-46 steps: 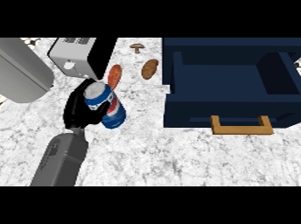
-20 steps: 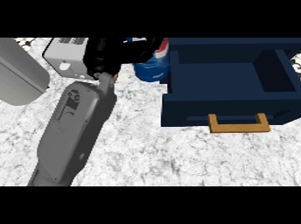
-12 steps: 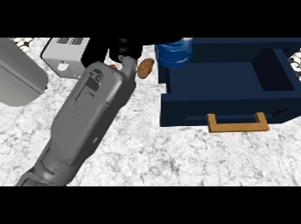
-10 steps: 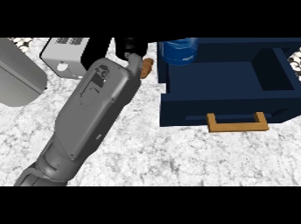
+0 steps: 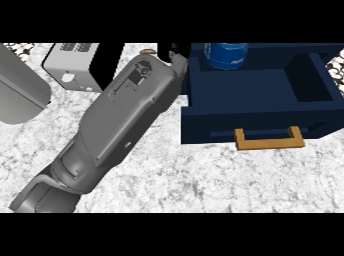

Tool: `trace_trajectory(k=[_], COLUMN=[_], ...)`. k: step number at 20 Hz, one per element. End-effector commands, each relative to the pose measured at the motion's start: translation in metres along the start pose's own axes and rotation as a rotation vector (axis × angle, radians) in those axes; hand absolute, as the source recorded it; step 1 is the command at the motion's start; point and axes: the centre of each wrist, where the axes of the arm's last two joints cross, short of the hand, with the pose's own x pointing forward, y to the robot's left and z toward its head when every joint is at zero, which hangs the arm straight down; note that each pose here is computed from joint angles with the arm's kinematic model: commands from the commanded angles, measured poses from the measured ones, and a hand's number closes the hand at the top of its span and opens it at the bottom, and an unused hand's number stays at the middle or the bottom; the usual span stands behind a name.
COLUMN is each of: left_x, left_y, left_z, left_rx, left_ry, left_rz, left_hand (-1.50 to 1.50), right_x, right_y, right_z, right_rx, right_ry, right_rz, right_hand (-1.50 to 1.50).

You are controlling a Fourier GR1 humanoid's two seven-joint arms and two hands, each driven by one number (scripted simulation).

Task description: Pick up the can, place it into the drawer and close the drawer

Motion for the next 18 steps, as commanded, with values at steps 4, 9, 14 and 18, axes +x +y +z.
trace_trajectory(k=[4,9,14,18], left_x=[0.009,0.007,-0.011,-0.015], left_y=[-0.015,-0.026,-0.023,-0.023], left_z=[-0.014,-0.015,-0.013,-0.016], left_rx=[0.005,0.010,0.037,0.057], left_ry=[0.024,0.043,0.042,0.063], left_rz=[-0.003,-0.052,-0.064,-0.088], left_hand=[1.50,1.50,1.50,1.50], right_x=[-0.006,0.005,-0.002,0.008], right_y=[-0.010,-0.010,0.004,0.005], right_z=[0.008,0.000,0.001,-0.014], right_rx=[0.020,0.014,0.029,0.023], right_ry=[-0.003,-0.005,-0.002,-0.016], right_rz=[0.002,0.011,-0.001,-0.006], right_hand=[-1.50,-1.50,-1.50,-1.50])
